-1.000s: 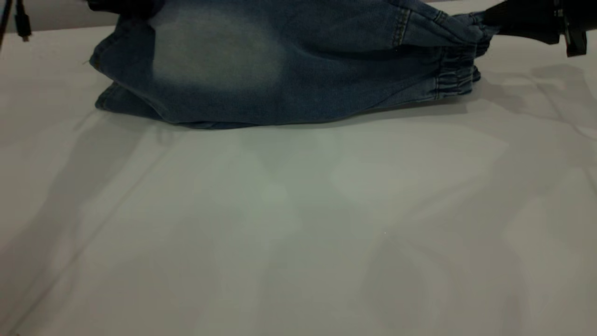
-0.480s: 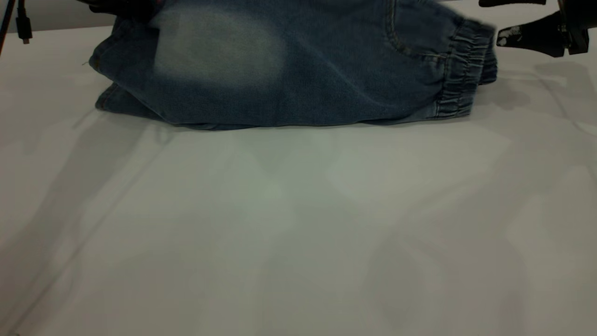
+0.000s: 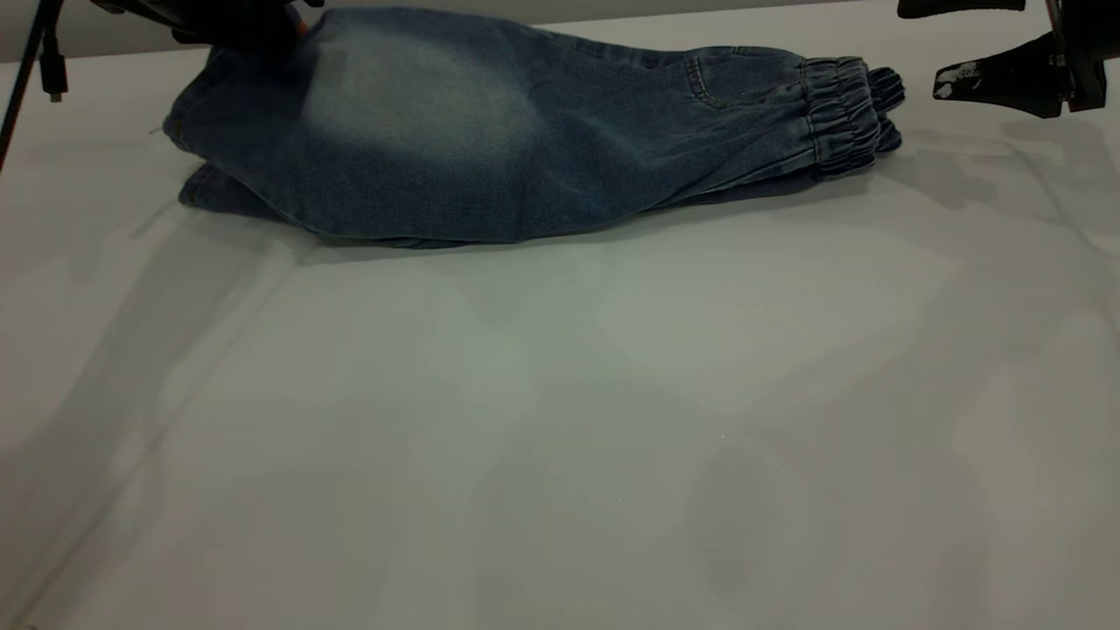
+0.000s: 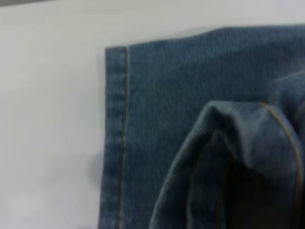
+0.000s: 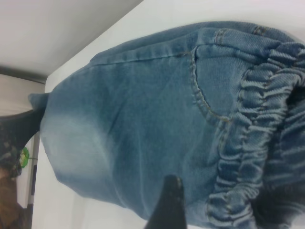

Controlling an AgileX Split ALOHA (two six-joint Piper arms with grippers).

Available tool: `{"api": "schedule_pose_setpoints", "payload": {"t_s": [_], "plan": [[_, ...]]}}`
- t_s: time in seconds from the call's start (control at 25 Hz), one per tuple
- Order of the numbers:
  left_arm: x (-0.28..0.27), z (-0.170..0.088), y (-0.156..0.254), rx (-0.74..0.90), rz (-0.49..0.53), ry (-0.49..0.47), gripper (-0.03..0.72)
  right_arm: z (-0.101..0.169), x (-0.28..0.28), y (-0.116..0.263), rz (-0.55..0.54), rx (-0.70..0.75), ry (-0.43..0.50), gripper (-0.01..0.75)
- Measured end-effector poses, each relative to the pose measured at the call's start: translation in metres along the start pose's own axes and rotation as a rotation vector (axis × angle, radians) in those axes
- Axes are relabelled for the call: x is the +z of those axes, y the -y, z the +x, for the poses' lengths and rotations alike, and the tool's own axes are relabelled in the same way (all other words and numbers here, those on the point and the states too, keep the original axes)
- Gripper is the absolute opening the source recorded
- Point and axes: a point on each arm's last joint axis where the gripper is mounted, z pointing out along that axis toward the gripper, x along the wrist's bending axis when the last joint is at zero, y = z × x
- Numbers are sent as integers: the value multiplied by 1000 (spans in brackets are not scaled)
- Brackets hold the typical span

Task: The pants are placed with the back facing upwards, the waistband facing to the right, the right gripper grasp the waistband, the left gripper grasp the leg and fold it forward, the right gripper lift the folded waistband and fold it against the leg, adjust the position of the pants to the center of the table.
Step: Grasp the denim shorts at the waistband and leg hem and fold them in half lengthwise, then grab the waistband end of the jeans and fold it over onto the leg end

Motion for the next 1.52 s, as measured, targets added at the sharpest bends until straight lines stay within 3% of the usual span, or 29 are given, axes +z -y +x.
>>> {"api": "schedule_pose_setpoints", "payload": {"t_s": [0.16,0.32,0.56,1.12,1.52], "plan": [[0,1,-5,0,-57,-15,454,0,0,0,0,1,-3,582],[-1,3,-10,-1,-111,-29,563,0,0,0,1,3,0,581],[0,0,-2,-5,-24,-5,580,-1,4,7,63,24,46,581],[-2,0,-1,-4,7,4,581,1,29,15,95,7,163,581],[-2,-1,0,-4,13,6,581,-18,48,10,106,85,98,581]]}}
